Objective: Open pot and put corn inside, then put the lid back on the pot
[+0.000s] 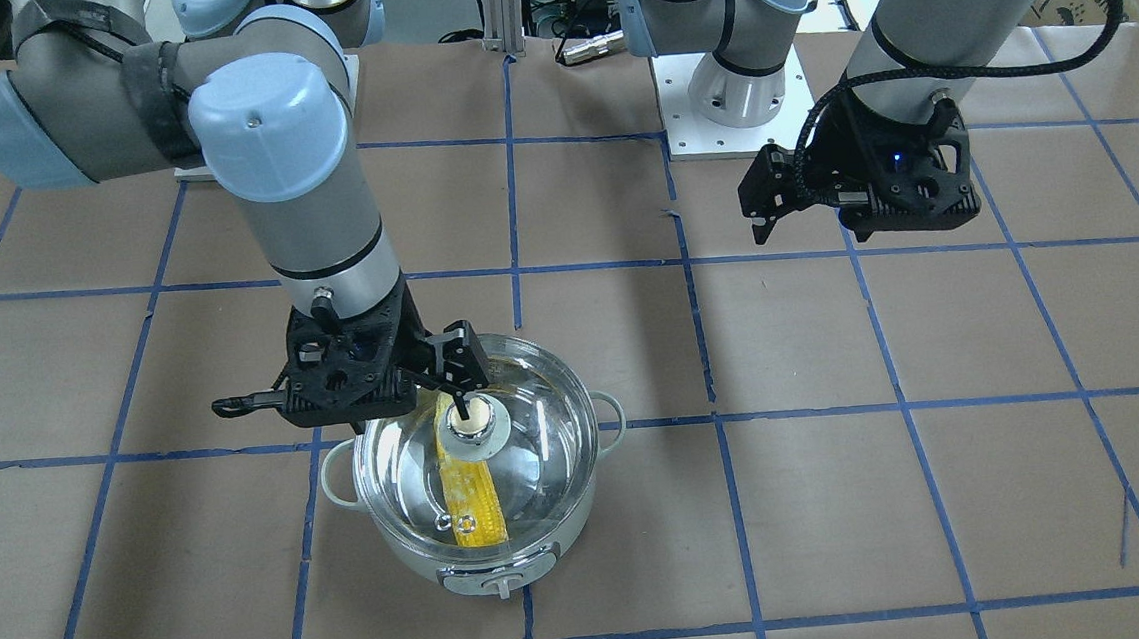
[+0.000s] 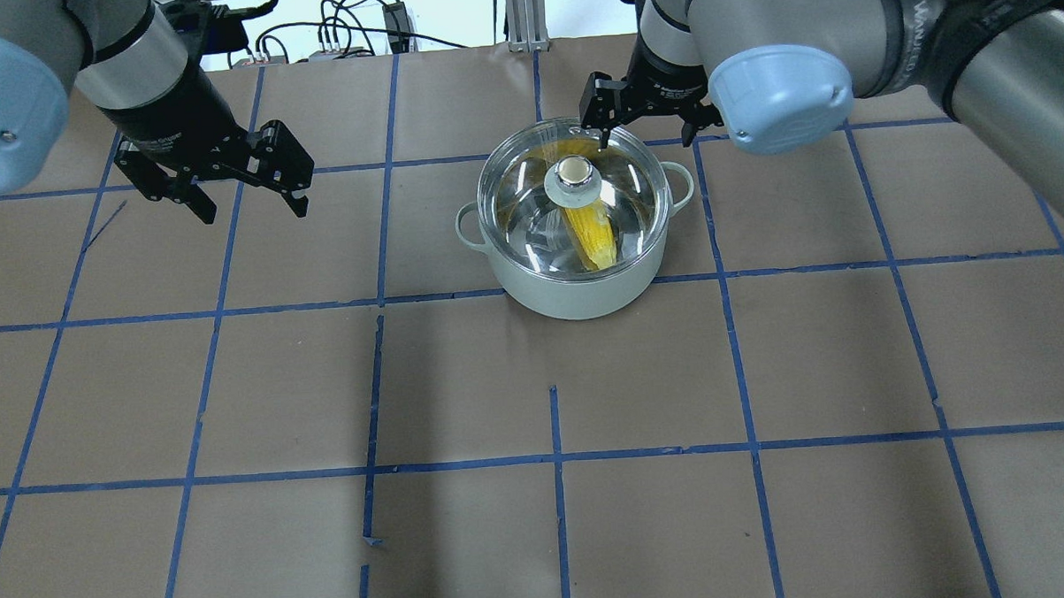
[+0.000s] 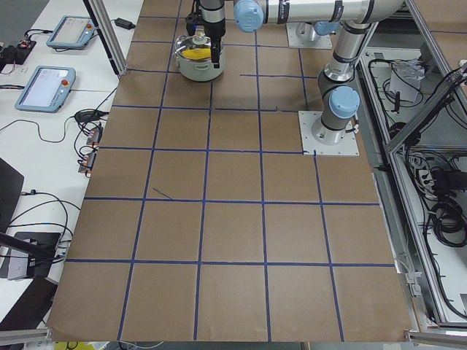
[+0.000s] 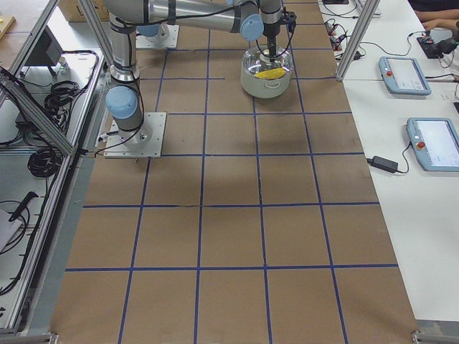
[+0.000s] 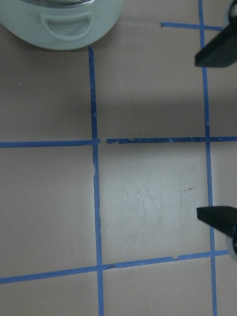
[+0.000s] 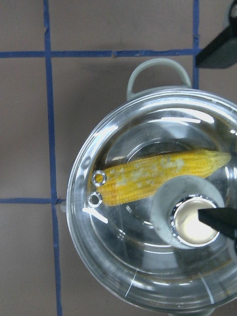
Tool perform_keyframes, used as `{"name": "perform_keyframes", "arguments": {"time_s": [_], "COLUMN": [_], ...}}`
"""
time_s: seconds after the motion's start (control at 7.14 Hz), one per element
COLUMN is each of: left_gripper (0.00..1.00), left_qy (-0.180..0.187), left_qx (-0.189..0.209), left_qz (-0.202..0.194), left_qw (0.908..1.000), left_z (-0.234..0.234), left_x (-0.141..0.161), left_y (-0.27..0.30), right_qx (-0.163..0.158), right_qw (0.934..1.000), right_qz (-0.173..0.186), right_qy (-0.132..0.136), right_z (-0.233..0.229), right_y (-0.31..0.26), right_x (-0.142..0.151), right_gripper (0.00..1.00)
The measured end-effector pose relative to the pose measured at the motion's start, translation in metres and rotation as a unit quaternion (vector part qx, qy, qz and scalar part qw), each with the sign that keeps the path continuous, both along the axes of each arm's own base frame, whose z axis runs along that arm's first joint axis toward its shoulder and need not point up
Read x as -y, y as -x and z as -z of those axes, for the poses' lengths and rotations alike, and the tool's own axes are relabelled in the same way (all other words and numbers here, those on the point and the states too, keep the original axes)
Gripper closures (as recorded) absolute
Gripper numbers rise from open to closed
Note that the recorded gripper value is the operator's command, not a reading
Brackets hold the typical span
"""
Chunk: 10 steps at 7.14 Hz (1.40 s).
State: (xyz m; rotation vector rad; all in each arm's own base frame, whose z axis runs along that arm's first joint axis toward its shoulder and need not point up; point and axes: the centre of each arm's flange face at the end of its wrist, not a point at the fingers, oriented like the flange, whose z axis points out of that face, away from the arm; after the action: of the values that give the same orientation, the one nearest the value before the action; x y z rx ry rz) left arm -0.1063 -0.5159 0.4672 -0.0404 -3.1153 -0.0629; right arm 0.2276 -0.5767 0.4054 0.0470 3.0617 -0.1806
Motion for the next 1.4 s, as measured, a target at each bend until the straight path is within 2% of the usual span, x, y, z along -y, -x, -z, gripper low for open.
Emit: {"name": "perform_keyframes", "arguments": {"time_s": [0.14,0.28,0.56,0.84,1.26,1.4], "left_gripper": [0.00,0.00,0.00,0.00,0.00,0.00], "left_qy": [0.000,0.000,0.000,-0.002,-0.004,-0.004], "left_qx": [0.000,0.001,0.001,0.001,0.001,0.001], "left_qz": [0.000,0.000,0.000,0.000,-0.009,-0.009], "left_qw": [1.0000,1.0000,1.0000,1.0000,0.9999,1.0000], "left_z": [0.000,0.000,0.000,0.002,0.004,0.004], "left_x": [0.000,0.001,0.001,0.000,0.002,0.002], "left_y": [0.000,-0.001,-0.001,-0.001,-0.013,-0.016], "right_qx": [-0.004,-0.004,-0.007,-0.023,-0.019,-0.013], "right_qw": [0.9997,0.9996,0.9989,0.9973,0.9947,0.9941], "right_qz": [0.010,0.019,0.045,0.070,0.098,0.105], "right_qy": [-0.020,-0.018,0.004,0.002,-0.025,-0.023], "right_z": [-0.010,-0.025,-0.057,-0.071,-0.057,-0.052], "right_y": [0.012,0.024,0.056,0.081,0.110,0.115], "right_x": [-0.008,-0.012,-0.012,-0.021,-0.055,-0.072], "right_gripper": [0.00,0.00,0.00,0.00,0.00,0.00]}}
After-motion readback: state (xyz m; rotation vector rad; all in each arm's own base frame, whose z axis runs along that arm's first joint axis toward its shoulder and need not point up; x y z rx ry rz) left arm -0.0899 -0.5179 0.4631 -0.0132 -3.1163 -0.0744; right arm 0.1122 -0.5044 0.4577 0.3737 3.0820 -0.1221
